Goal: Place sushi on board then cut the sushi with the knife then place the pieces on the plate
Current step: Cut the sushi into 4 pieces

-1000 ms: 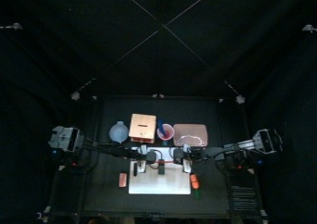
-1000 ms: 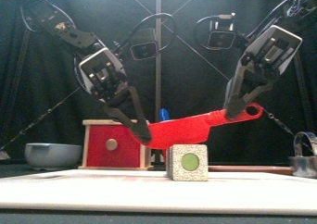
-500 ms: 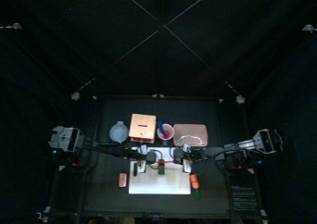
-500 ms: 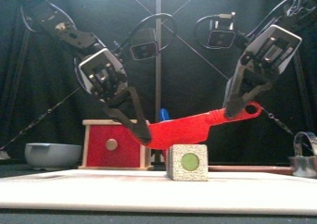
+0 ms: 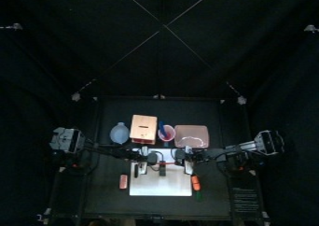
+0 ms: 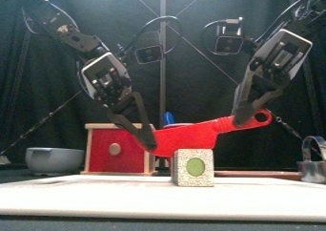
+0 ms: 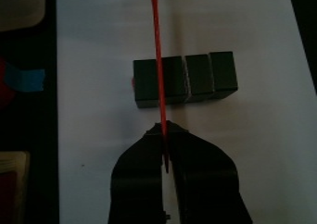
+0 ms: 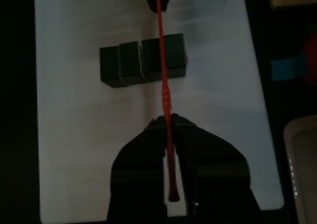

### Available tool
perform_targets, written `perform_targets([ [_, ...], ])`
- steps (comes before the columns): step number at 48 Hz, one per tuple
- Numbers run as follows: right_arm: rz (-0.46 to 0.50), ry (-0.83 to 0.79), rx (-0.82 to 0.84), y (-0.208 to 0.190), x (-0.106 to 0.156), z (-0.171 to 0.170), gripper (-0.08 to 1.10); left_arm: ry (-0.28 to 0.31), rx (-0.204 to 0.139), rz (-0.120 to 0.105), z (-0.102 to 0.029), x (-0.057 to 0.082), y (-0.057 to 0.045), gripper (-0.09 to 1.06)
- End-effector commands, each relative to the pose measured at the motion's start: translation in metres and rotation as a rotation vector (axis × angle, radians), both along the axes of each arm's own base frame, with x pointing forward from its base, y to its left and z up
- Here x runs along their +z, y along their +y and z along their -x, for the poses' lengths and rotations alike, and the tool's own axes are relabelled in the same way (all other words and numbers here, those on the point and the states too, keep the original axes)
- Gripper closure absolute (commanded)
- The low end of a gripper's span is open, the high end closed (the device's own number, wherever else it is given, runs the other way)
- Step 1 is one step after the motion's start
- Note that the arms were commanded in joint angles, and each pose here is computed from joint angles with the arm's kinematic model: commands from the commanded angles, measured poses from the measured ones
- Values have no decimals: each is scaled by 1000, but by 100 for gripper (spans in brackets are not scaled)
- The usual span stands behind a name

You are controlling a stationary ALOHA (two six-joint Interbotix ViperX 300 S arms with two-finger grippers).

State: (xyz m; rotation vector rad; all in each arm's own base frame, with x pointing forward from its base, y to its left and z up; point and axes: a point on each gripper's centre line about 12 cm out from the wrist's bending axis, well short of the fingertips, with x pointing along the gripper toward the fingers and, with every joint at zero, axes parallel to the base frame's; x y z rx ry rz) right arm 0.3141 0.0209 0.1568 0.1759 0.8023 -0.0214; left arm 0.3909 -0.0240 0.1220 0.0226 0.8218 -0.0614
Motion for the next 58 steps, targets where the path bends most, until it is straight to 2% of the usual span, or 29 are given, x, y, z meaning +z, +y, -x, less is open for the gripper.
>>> perform_targets([
  [1,-4,-9,0,1,1,-5,64,-27,5,2,-7,7,1,63],
  [19,1,80,-1,2,-28,-14,64,15,7,1,-7,-9,1,63],
  [26,9,90,0,0,-30,-15,64,8,9,0,-8,-7,3,63],
  [44,42,71,-32,-21,-20,-15,64,-1,28,-23,-9,-3,20,63],
  [53,43,69,-33,-22,-14,-16,64,-9,23,-29,-10,-1,20,63],
  [58,44,68,-29,-21,-5,-17,64,-30,21,-27,-10,9,19,63],
])
